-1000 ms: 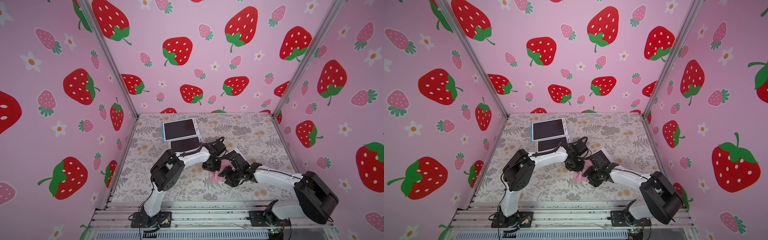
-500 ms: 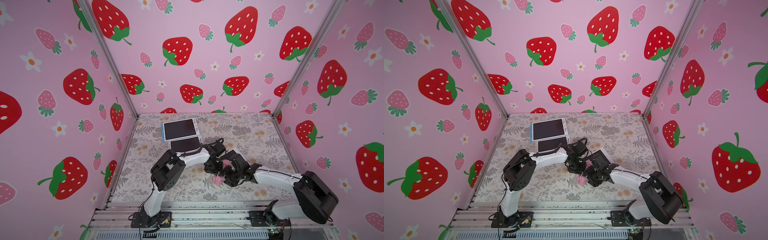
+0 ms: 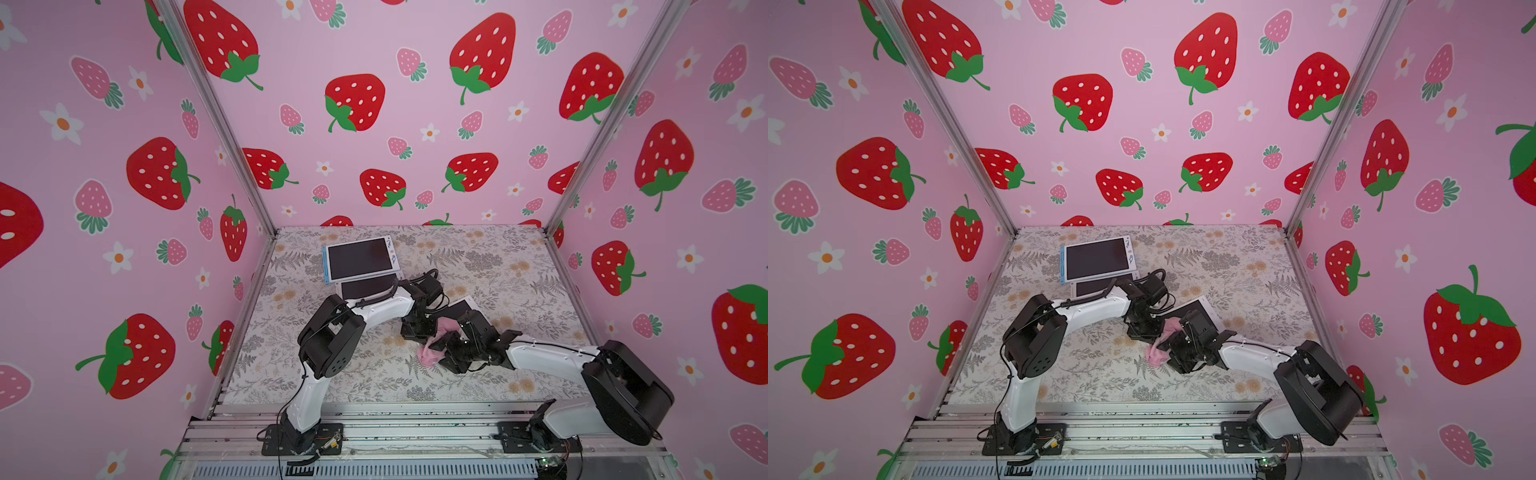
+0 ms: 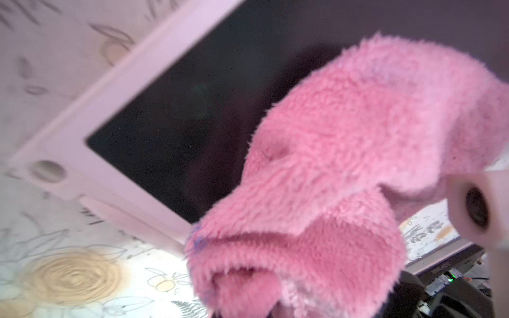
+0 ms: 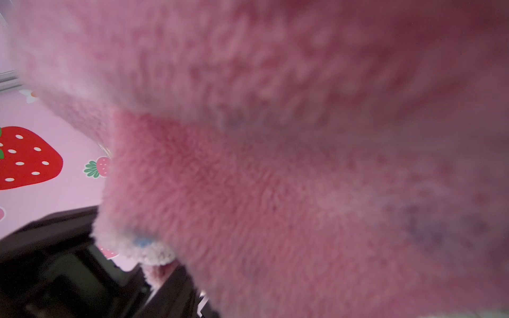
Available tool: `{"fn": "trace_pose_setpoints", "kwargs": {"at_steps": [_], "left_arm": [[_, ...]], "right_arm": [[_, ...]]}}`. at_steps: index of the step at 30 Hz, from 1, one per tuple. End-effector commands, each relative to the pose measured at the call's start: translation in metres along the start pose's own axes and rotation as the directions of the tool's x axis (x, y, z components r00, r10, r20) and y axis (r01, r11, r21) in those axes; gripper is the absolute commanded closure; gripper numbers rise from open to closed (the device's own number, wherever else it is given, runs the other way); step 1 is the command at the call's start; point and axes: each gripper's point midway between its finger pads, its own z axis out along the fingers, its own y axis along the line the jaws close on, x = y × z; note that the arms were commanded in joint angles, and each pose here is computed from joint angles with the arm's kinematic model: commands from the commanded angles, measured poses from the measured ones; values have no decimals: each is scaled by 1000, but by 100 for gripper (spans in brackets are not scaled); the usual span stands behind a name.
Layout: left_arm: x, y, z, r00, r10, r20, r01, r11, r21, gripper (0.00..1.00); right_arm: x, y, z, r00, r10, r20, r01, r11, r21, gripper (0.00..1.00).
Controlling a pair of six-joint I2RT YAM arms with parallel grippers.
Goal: Wipe the drawing tablet
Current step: Wipe the dirt from the drawing tablet.
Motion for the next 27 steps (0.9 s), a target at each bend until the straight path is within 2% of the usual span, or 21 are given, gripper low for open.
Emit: {"fn": "trace_pose_setpoints", "kwargs": {"at_steps": [1,5,8,13,17,27], "left_arm": [[-4,5,-10,998,63,-1,-63,998,-28,100],[-13,4,-22,996,68,61,-68,998,-3,100],[-16,20,-20,997,69,41,-66,995,-73,100],[-21,34,-5,994,103,33,-99,990,-103,100],[-32,34,-22,984,137,111,-123,984,-127,100],[-14,41,19,995,101,12,-99,992,-84,100]], "right_arm": [[-7,-54,10,998,26,52,-35,983,181,40],[-6,-52,12,999,20,42,-27,982,185,39],[-6,-52,11,999,21,45,-29,983,183,39],[-5,-49,12,999,18,37,-24,983,182,37],[-4,-51,12,999,16,33,-22,982,186,35],[-5,-49,15,999,15,29,-20,982,189,33]]}}
